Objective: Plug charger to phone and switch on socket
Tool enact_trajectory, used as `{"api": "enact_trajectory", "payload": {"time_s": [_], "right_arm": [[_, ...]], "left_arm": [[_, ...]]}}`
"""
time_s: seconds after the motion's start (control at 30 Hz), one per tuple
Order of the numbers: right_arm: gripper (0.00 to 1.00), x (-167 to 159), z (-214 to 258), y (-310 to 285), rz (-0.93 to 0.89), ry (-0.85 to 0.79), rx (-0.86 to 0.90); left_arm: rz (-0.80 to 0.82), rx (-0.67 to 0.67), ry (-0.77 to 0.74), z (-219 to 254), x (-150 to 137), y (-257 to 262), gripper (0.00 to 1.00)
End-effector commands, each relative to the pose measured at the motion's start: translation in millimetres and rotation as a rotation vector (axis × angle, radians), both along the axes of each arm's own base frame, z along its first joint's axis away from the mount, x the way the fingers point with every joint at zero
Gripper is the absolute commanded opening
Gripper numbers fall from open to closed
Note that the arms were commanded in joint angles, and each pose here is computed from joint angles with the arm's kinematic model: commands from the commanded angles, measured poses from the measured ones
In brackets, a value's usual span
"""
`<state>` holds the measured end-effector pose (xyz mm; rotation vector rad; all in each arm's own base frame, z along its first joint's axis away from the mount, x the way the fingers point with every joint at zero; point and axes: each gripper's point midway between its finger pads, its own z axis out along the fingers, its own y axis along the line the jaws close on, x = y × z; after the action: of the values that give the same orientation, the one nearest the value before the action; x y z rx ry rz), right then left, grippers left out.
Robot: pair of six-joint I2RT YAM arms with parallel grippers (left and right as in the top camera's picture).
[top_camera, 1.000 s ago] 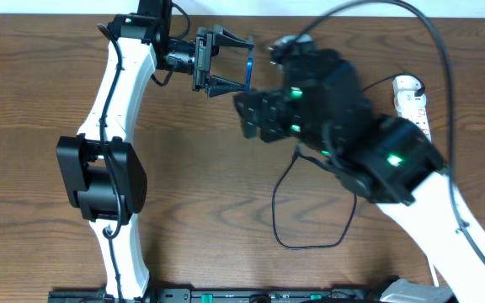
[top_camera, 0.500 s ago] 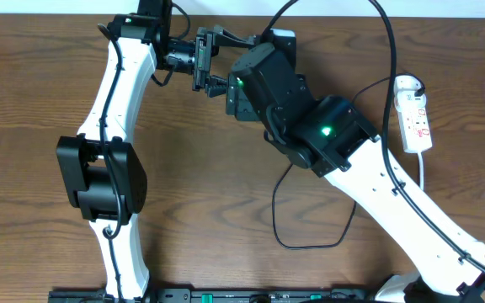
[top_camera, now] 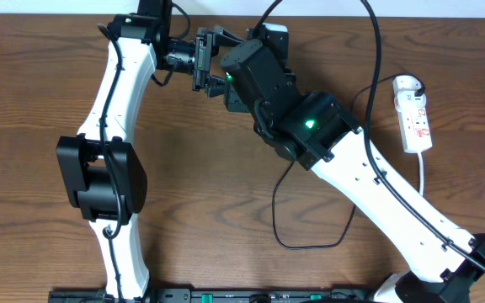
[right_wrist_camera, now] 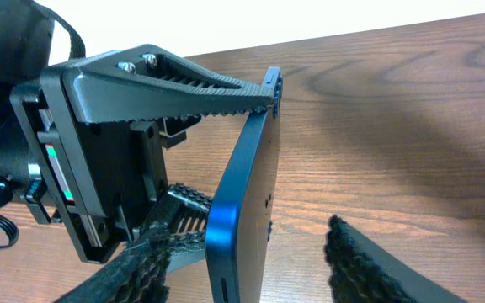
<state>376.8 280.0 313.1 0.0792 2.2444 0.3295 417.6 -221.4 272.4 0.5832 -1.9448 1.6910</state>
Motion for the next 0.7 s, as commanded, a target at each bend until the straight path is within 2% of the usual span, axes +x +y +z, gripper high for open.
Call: {"api": "enact_trajectory", "payload": {"time_s": [0.0,0.23,0.67], "right_arm": [[0.54,3.3,7.3,-1.0,-0.024,-0.022,0.008],[0.49,12.4,-4.4,4.7,-0.036,-0.018,-0.003],[0.28,17.0,-2.9,-0.6,-0.067,-0.04,-0.019]], "left_arm": [[-0.007,-0.043,-0.043,26.8,-8.4,1.9,0.75],[-0.007,-0.043,-0.043,26.8,-8.4,1.9,0.75],[-0.007,-0.043,-0.043,26.8,-8.4,1.9,0.74]]}}
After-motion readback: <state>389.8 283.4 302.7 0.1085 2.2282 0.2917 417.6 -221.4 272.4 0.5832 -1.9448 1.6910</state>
